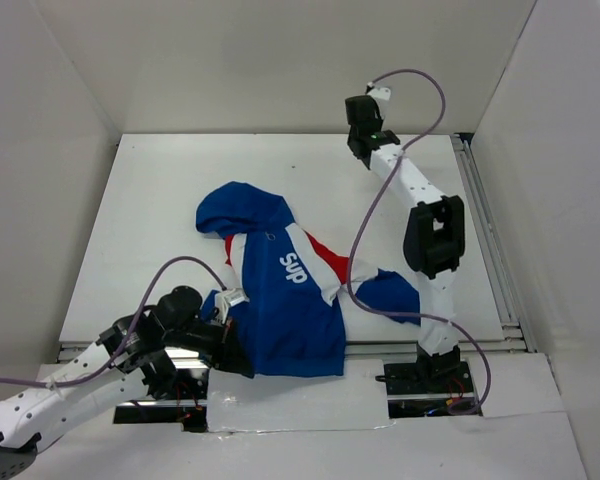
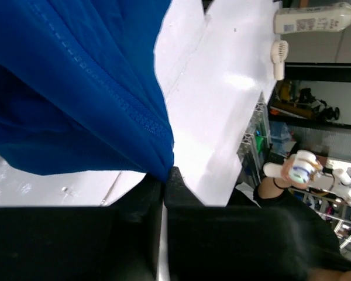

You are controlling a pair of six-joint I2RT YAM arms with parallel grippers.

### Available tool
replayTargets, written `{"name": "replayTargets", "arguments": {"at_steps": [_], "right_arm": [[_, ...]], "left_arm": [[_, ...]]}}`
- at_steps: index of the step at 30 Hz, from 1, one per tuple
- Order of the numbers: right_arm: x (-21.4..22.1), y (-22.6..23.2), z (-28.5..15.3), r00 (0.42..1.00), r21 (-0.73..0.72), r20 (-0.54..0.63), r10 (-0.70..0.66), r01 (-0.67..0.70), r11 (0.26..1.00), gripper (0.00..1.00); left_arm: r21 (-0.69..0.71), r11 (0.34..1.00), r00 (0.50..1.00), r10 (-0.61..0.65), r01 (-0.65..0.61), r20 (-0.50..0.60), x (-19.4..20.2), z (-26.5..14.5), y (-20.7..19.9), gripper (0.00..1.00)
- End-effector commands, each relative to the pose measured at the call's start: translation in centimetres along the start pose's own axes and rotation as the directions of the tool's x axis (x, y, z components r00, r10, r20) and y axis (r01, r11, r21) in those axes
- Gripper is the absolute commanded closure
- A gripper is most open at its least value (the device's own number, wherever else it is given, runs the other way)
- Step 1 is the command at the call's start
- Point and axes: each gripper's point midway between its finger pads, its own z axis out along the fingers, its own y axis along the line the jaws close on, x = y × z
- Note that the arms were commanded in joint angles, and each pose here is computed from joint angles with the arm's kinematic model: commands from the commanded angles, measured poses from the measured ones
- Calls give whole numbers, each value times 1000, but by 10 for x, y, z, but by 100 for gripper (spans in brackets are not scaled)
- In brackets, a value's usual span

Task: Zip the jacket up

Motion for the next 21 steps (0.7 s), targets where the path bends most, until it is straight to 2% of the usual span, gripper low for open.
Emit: {"name": "replayTargets", "arguments": {"at_steps": [1,2,3,4,5,6,7,8,9,10,11,12,13,14,15,16,17,20,21], "right_arm": [[-14,24,-53,999,-124,37,-4,9,992,100],[-26,21,-73,999,-158,40,15,-8,987,100],[-4,14,-74,1000,-167,-19,-1,-2,986,100],[8,18,-84,997,-225,-74,6,-23,974,100],[-3,14,-105,997,-260,-66,34,-50,964,85],[32,5,-107,991,-263,-131,5,-40,964,75],[37,9,-119,989,-313,-146,21,-67,948,62],[28,8,-143,990,-363,-133,37,-84,928,35],[66,0,-149,979,-380,-202,-8,-71,922,28],[80,4,-164,974,-417,-223,-36,-62,907,22],[84,2,-182,973,-456,-225,-54,-56,888,13],[120,-8,-186,954,-453,-277,-112,-27,891,10],[131,-7,-201,946,-476,-288,-145,-10,879,7],[147,-5,-211,932,-521,-308,-192,4,854,3],[171,-8,-217,911,-558,-318,-262,44,829,2],[175,-7,-222,910,-580,-303,-282,58,813,2],[184,-3,-227,903,-614,-294,-314,73,786,1],[193,6,-222,885,-670,-254,-391,130,731,0],[196,6,-218,869,-672,-251,-426,161,723,0]], "left_arm": [[-2,1000,1000,-21,21,12,-6,-5,-10,63],[-16,1000,999,-15,16,35,-13,-7,-15,9],[-44,999,998,-19,22,58,-19,-7,-13,1],[-67,997,998,-33,37,53,-22,-6,-11,1],[-84,995,997,-39,44,66,-26,-6,-12,1],[-152,984,991,-75,92,114,-37,-4,-1,1],[-198,972,985,-94,122,147,-43,-8,3,1],[-260,948,971,-136,186,196,-49,-12,11,1],[-315,906,944,-205,282,257,-57,-15,19,1],[-371,870,913,-188,326,362,-76,-26,26,1],[-411,832,895,-202,371,399,-79,-33,36,1],[-433,808,878,-201,400,435,-87,-36,41,1],[-436,805,870,-187,402,457,-95,-39,45,1],[-419,807,836,-158,416,525,-119,-47,51,1],[-429,800,833,-149,418,534,-128,-49,59,1],[-387,832,848,-173,398,501,-131,-44,55,1],[-350,850,816,-146,393,559,-157,-54,62,1],[-245,883,808,-213,400,550,-177,-57,90,1],[-242,862,804,-267,446,531,-178,-54,107,1]]}}
